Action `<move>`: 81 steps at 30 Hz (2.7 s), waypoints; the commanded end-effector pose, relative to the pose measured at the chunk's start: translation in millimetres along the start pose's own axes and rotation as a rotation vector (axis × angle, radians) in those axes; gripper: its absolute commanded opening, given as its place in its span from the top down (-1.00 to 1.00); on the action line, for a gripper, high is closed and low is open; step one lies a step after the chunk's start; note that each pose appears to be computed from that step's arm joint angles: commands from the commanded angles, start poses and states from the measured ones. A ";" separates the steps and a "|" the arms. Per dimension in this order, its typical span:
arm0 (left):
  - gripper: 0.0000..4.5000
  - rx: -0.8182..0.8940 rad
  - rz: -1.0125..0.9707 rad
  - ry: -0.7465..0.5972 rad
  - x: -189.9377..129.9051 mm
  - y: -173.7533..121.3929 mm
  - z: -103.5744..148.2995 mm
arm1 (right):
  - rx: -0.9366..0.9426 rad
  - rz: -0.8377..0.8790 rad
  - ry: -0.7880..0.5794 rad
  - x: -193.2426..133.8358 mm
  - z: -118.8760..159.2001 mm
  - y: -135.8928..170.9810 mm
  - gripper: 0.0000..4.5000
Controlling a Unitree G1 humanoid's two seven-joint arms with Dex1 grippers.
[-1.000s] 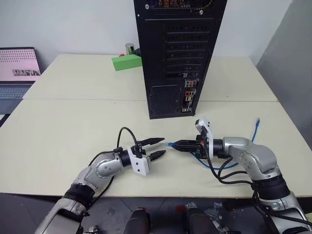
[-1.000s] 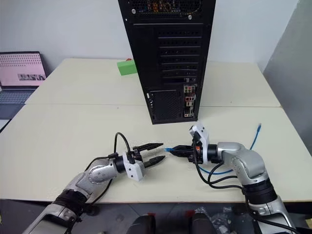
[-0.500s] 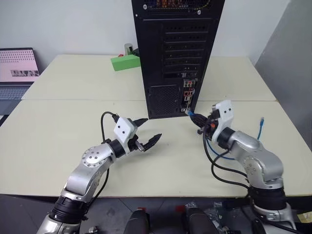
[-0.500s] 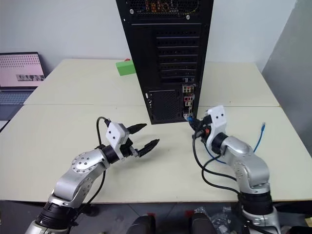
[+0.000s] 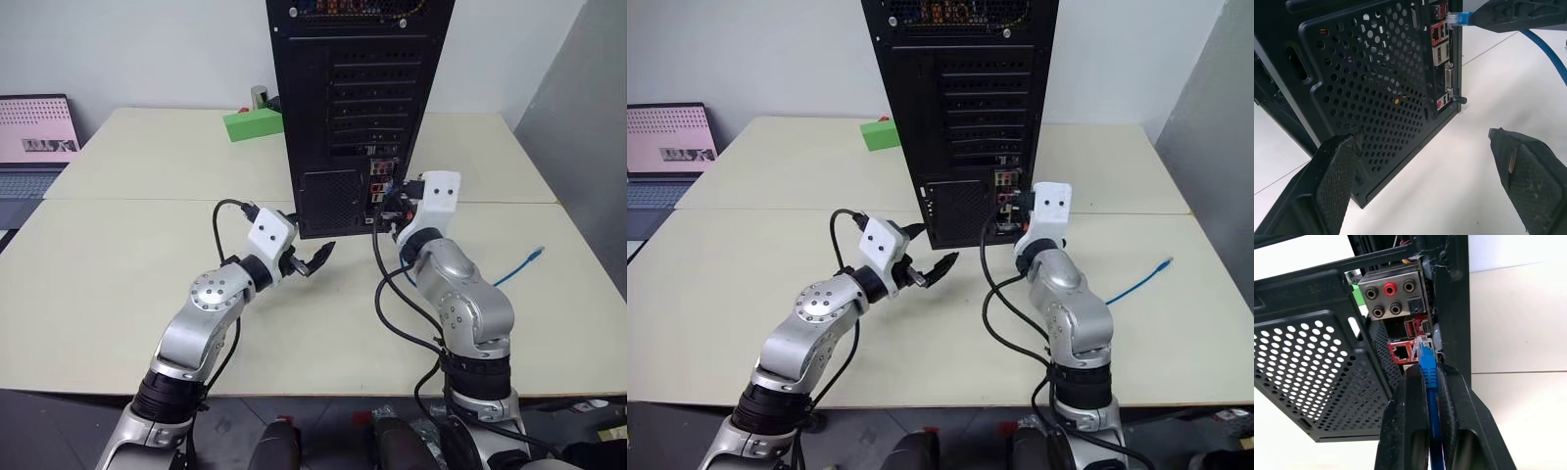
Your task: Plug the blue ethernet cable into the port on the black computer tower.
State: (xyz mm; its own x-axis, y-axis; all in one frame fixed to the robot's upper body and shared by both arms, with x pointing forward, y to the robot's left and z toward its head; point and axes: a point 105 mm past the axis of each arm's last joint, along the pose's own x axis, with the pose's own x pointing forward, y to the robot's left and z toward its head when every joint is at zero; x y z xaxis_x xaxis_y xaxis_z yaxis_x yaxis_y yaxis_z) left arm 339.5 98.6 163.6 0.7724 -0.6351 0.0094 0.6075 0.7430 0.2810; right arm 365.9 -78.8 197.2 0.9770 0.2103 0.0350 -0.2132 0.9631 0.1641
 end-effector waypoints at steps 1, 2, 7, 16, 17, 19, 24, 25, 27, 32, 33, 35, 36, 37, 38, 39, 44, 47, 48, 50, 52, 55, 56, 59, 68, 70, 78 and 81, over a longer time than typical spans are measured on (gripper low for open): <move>-0.95 0.051 0.020 -0.040 -0.2 6.6 14.1 | -0.016 0.045 -0.030 -1.2 11.0 13.0 1.00; -0.95 0.054 0.019 -0.040 0.0 6.5 14.2 | -0.018 0.048 -0.029 -1.1 10.9 14.0 1.00; -0.95 0.070 0.017 -0.043 1.4 6.1 15.5 | -0.018 0.062 -0.024 -0.8 11.0 17.8 1.00; -0.95 0.083 0.018 -0.043 1.9 6.4 15.9 | -0.016 0.069 -0.024 1.6 10.9 21.2 1.00; -0.95 0.084 0.018 -0.042 1.9 6.5 15.7 | -0.016 0.070 -0.025 2.1 11.0 21.8 1.00; -0.95 0.086 0.018 -0.040 1.8 6.6 15.0 | -0.019 0.073 -0.026 3.2 10.7 22.8 1.00; -0.95 0.090 0.022 -0.038 1.8 7.3 14.1 | -0.034 0.077 -0.027 5.6 9.6 23.0 1.00; -0.95 0.090 0.022 -0.038 1.9 7.3 13.9 | -0.038 0.076 -0.027 6.2 9.3 22.5 1.00; -0.95 0.090 0.022 -0.037 2.0 7.3 13.7 | -0.044 0.073 -0.027 7.2 8.6 21.2 1.00; -0.95 0.091 0.021 -0.037 1.6 7.2 13.6 | -0.056 0.067 -0.037 7.3 10.2 19.7 1.00; -0.95 0.091 0.021 -0.037 1.5 7.1 13.6 | -0.057 0.069 -0.038 6.9 10.6 19.8 1.00; -0.95 0.092 0.021 -0.036 1.4 7.3 13.1 | -0.061 0.069 -0.036 6.4 10.3 19.8 1.00; -0.95 0.092 0.020 -0.035 1.4 7.3 12.9 | -0.063 0.070 -0.034 6.3 9.5 19.7 1.00; -0.95 0.092 0.020 -0.035 1.4 7.3 12.7 | -0.065 0.069 -0.032 6.3 8.7 19.4 1.00; -0.95 0.093 0.019 -0.034 1.5 7.2 12.6 | -0.067 0.067 -0.031 6.4 7.9 18.9 1.00; -0.95 0.093 0.018 -0.035 1.7 7.0 12.8 | -0.069 0.065 -0.031 6.7 7.5 18.2 1.00; -0.95 0.096 0.014 -0.036 1.9 6.4 13.2 | -0.091 0.053 -0.035 8.1 6.8 15.7 1.00; -0.95 0.098 0.012 -0.035 1.6 6.0 13.1 | -0.102 0.053 -0.040 8.0 7.0 15.4 1.00; -0.95 0.099 0.012 -0.035 1.7 6.0 13.1 | -0.106 0.053 -0.041 8.0 7.3 15.4 1.00; -0.95 0.100 0.012 -0.036 1.6 5.7 13.2 | -0.113 0.053 -0.044 7.7 7.6 15.2 1.00; -0.95 0.100 0.011 -0.037 1.4 5.2 13.2 | -0.116 0.051 -0.042 7.2 7.2 14.5 1.00; -0.95 0.101 0.011 -0.037 1.5 4.7 13.3 | -0.116 0.045 -0.042 6.6 7.2 12.9 1.00; -0.95 0.100 0.011 -0.038 1.5 4.4 13.4 | -0.114 0.045 -0.042 5.8 7.6 12.3 1.00; -0.95 0.099 0.011 -0.039 1.7 4.0 13.2 | -0.101 0.073 -0.030 2.0 7.4 15.4 1.00; -0.95 0.096 0.007 -0.040 2.2 2.7 12.8 | -0.097 0.089 -0.018 -4.7 9.1 16.6 1.00; -0.95 0.096 0.006 -0.039 2.4 2.6 12.6 | -0.101 0.085 -0.016 -4.6 8.8 15.7 1.00; -0.95 0.100 0.001 -0.041 2.7 1.5 12.9 | -0.111 0.068 -0.016 -2.6 6.5 11.6 1.00; -0.95 0.092 -0.009 -0.054 2.2 -0.4 15.1 | -0.112 0.065 -0.018 -2.0 6.5 11.3 1.00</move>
State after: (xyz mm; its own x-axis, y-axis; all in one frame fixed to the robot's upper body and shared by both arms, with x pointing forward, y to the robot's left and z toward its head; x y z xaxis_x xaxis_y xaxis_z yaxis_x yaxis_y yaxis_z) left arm 342.8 96.7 163.7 0.7715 -0.6363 0.0027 0.5963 0.7245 0.3458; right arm 363.4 -69.5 190.6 0.9636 0.2675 -0.0024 -0.2670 0.9623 0.0523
